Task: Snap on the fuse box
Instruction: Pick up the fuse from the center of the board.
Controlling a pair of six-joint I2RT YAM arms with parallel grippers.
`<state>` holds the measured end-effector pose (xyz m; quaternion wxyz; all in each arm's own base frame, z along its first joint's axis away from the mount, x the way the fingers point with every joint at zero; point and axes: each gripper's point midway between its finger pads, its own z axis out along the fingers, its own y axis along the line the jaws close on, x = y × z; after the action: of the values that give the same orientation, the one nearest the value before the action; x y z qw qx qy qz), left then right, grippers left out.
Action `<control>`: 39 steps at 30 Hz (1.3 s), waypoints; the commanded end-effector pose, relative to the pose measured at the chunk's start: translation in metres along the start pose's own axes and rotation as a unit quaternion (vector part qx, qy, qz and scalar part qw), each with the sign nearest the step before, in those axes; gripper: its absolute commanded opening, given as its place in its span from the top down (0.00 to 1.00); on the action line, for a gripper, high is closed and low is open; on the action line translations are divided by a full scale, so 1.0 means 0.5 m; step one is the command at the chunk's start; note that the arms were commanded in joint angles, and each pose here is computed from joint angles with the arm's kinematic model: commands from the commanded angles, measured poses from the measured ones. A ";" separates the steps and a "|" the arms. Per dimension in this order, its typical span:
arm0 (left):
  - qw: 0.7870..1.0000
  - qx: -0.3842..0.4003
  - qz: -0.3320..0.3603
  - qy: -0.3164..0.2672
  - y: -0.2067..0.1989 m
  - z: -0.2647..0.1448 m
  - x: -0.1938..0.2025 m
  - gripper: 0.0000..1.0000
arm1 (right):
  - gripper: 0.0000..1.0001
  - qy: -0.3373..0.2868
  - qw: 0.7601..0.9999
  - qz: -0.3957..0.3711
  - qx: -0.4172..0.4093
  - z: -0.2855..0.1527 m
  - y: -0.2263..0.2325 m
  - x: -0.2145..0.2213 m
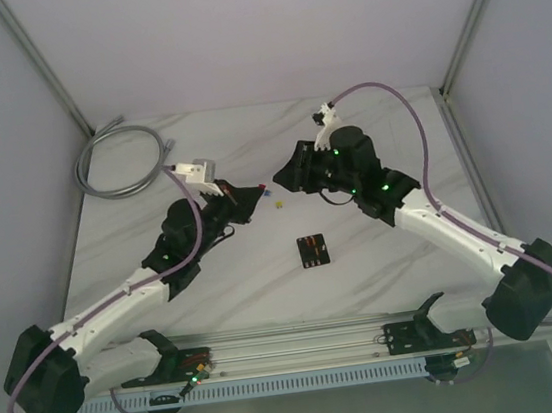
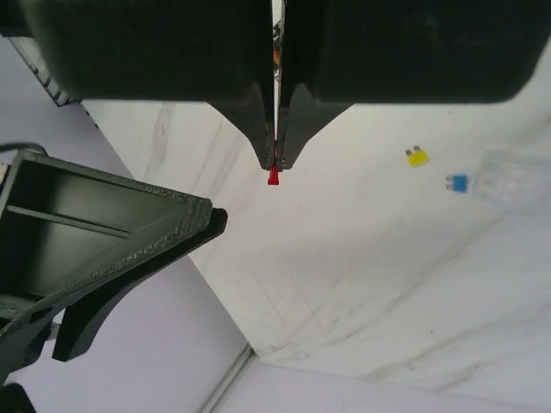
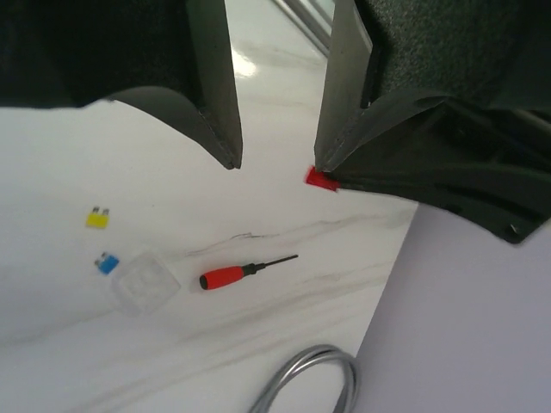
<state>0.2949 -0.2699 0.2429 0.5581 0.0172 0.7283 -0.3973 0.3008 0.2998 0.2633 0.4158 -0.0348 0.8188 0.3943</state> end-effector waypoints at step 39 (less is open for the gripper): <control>0.939 0.325 0.107 0.030 -0.250 -0.150 -0.096 1.00 | 0.78 0.074 0.856 -0.311 -0.406 -0.198 0.212 0.012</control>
<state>0.1998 -0.2881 0.3381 0.5294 0.2748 0.5992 -0.5340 0.1974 0.3080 0.3471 0.4026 -0.4655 0.5835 0.5298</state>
